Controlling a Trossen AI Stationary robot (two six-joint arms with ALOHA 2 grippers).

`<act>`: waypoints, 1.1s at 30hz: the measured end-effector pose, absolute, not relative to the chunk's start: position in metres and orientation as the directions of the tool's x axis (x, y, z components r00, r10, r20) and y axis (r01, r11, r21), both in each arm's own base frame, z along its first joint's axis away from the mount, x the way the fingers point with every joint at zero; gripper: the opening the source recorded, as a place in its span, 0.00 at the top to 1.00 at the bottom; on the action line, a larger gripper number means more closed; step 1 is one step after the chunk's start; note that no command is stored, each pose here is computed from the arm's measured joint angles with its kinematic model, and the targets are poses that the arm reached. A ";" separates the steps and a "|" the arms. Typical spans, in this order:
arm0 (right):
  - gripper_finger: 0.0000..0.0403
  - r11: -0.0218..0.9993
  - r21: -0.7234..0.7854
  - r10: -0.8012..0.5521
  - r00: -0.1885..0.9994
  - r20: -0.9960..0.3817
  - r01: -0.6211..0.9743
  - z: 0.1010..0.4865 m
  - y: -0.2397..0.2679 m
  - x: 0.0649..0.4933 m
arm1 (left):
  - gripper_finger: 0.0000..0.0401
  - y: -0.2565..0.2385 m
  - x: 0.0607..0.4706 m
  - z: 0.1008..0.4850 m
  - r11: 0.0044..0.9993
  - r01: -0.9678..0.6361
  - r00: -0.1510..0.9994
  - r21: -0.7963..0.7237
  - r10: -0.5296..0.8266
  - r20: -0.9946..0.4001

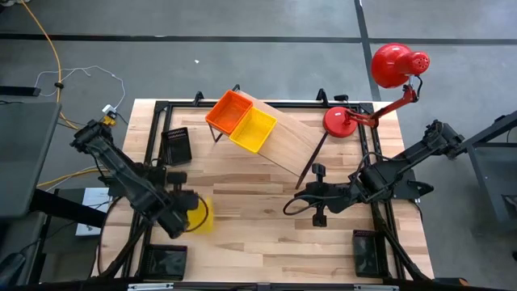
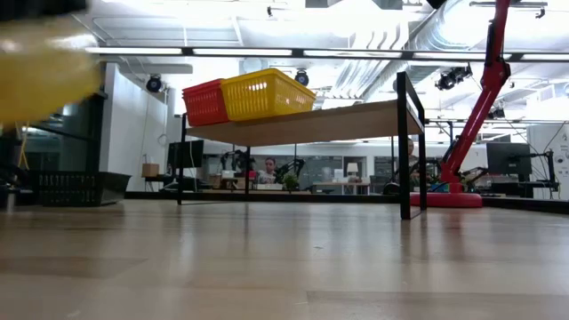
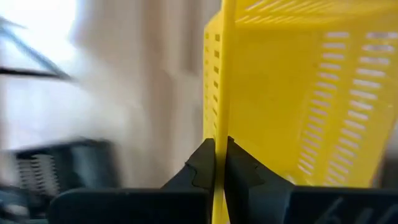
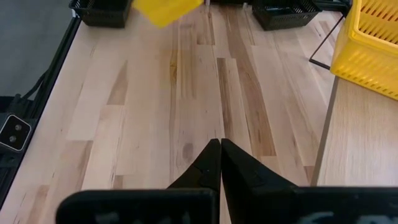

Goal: Stack baskets on shelf by color
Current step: Stack the yellow bin on top of the yellow bin on the shelf

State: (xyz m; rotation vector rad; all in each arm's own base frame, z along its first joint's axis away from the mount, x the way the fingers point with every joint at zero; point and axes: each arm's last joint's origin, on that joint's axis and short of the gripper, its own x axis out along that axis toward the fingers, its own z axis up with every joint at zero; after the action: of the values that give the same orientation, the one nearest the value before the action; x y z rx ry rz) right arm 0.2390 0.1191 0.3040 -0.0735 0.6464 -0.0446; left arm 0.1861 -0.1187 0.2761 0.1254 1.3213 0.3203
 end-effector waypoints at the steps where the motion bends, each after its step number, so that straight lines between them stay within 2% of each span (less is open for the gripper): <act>1: 1.00 0.996 -0.082 -0.064 0.797 -0.600 0.018 0.304 0.119 0.239 | 1.00 -0.115 0.189 0.289 0.937 -0.192 0.254 0.294 0.336 -0.907; 7: 1.00 0.995 -0.092 -0.080 0.800 -0.595 0.032 0.304 0.119 0.239 | 1.00 -0.094 0.219 0.353 0.829 -0.476 0.525 0.294 0.536 -0.662; 11: 1.00 0.994 -0.098 -0.090 0.801 -0.591 0.040 0.304 0.118 0.239 | 1.00 -0.071 0.241 0.381 0.770 -0.595 0.592 0.232 0.615 -0.522; 16: 1.00 0.994 -0.098 -0.090 0.801 -0.591 0.039 0.304 0.118 0.239 | 1.00 -0.026 0.261 0.397 0.729 -0.659 0.580 0.185 0.649 -0.493; 23: 1.00 0.995 -0.091 -0.091 0.802 -0.591 0.046 0.304 0.118 0.239 | 1.00 0.057 0.263 0.400 0.658 -0.752 0.544 -0.036 0.589 -0.598; 29: 1.00 0.995 -0.093 -0.093 0.802 -0.590 0.047 0.304 0.118 0.239 | 1.00 0.087 0.263 0.394 0.586 -0.808 0.488 -0.054 0.616 -0.618; 33: 1.00 0.995 -0.091 -0.093 0.802 -0.590 0.048 0.304 0.118 0.239 | 1.00 0.092 0.270 0.387 0.597 -0.800 0.489 -0.065 0.586 -0.646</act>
State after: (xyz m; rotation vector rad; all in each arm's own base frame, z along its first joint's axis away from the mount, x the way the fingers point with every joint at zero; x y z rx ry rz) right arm 0.2392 0.1183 0.3044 -0.0724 0.6362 -0.0755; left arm 0.2701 0.0917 0.3873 -0.3834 0.6212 0.8672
